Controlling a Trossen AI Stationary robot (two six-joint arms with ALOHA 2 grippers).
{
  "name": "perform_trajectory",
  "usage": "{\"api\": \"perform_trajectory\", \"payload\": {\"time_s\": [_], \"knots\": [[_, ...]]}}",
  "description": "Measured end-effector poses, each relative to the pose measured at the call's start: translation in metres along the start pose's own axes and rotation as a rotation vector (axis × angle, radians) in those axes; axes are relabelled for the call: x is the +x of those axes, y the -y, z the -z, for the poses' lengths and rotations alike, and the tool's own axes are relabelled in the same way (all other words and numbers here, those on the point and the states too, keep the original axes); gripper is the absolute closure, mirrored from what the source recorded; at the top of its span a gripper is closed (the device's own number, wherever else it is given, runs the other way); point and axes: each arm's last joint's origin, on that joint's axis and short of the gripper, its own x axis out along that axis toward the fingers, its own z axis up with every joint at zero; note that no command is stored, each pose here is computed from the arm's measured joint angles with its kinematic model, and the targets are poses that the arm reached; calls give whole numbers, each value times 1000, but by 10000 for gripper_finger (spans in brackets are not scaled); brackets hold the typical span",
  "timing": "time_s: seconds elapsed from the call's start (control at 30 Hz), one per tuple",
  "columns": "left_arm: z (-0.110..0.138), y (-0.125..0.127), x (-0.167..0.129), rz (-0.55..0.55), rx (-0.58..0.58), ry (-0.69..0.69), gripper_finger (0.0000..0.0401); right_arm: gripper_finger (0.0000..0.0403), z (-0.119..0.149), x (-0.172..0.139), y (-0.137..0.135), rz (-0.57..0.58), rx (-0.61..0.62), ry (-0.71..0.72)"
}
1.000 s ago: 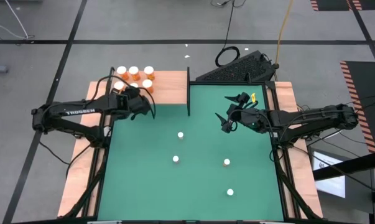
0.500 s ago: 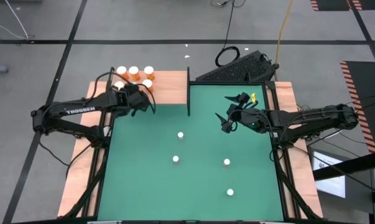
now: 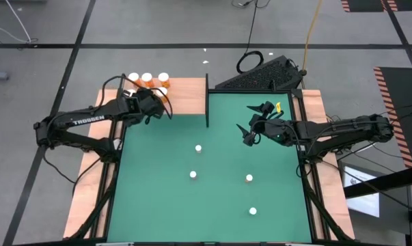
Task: Pick and place medicine bottles onto shelf by color
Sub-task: Adjust the pill bottles on the shelf, then adjust the big orange pill bottle
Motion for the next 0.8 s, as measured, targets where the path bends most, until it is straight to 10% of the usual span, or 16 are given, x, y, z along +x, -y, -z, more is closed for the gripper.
{"api": "perform_trajectory", "payload": {"time_s": [0.4,0.8], "knots": [[13,5,-26,127,19,-2,210,11,0,0,0,0,-1,-1],[37,0,-17,25,-14,-114,210,11,0,0,0,0,1,1]]}}
